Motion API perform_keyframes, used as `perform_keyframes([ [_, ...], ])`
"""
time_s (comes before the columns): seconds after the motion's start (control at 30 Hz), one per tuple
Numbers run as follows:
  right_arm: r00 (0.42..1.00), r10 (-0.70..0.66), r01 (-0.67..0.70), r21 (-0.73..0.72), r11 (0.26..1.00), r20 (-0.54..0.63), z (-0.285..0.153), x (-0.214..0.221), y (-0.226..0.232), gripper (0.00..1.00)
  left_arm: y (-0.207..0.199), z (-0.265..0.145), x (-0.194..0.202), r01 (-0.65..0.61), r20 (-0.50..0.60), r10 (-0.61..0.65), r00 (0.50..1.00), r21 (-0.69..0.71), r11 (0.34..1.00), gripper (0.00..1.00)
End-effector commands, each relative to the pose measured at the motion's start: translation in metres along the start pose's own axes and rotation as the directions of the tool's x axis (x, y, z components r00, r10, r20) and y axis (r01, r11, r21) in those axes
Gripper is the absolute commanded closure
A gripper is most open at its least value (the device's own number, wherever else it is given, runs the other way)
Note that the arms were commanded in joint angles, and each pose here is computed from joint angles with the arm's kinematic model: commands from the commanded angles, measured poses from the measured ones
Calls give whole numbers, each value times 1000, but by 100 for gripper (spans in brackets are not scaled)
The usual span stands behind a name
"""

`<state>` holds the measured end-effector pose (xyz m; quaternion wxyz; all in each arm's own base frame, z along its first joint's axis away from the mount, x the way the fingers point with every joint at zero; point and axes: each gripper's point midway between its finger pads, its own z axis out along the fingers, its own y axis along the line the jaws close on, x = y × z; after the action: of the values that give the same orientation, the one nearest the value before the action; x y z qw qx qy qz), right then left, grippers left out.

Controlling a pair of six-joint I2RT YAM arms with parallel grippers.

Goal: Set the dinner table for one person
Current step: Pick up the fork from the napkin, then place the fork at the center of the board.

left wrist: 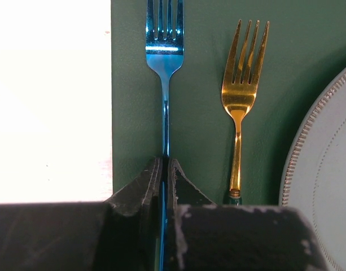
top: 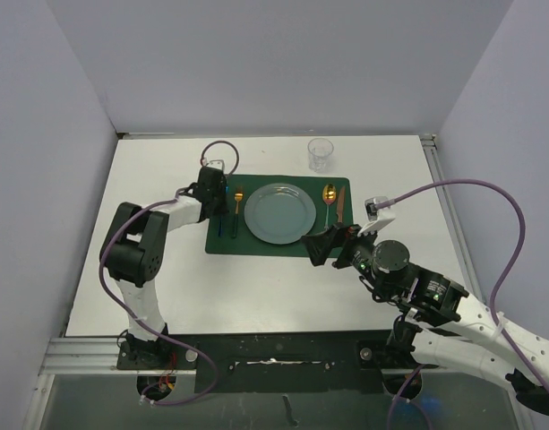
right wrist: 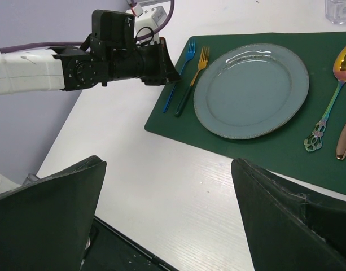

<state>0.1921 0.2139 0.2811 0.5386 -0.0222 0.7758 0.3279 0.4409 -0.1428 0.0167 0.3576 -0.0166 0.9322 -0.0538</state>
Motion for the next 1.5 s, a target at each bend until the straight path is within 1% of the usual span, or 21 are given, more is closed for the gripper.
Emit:
perform_keyframes([
  [0.0,999,26,-26,-5,1000,41,-3,-10,3,0,13,-1,23,29,-28,-30,999,-62,998,100],
  [0.13,999,29,-30,3,1000,44,-3,-9,0,0,18,-16,12,65,32,-62,998,-83,994,100],
  [0.23,999,31,-31,9,999,44,-3,-8,-1,0,19,-34,-3,93,97,-85,992,-83,992,100],
  [0.43,999,30,-30,17,999,43,-1,-6,-3,0,28,-67,-34,120,201,-95,975,-119,986,100],
  [0.57,999,27,-28,17,999,40,0,-6,-2,1,41,-84,-46,125,236,-81,968,-175,977,100],
  [0.67,999,21,-22,16,1000,37,2,-5,-1,1,49,-90,-49,143,238,-90,967,-218,965,100],
  [0.73,999,18,-18,19,1000,34,2,-4,-1,1,53,-93,-45,163,227,-108,968,-242,956,100],
  [0.83,999,17,-17,21,1000,33,3,-3,-2,1,70,-101,-33,205,214,-140,967,-324,924,100],
  [0.93,999,17,-18,17,1000,34,3,-2,-3,1,89,-109,-13,241,206,-169,964,-408,881,100],
  [1.03,999,11,-12,19,1000,32,3,0,-4,1,98,-120,11,268,195,-202,960,-425,865,100],
  [1.17,999,-3,2,31,1000,32,5,1,-6,1,91,-145,41,275,180,-222,958,-371,887,100],
  [1.33,999,-21,20,35,999,33,11,1,-4,2,65,-196,46,263,229,-203,952,-277,924,100],
  [1.37,999,-22,21,30,999,35,12,0,-3,2,56,-208,45,262,242,-204,949,-238,935,100],
  [1.47,999,-28,27,23,999,25,17,3,1,2,40,-225,49,254,214,-216,953,-166,953,100],
])
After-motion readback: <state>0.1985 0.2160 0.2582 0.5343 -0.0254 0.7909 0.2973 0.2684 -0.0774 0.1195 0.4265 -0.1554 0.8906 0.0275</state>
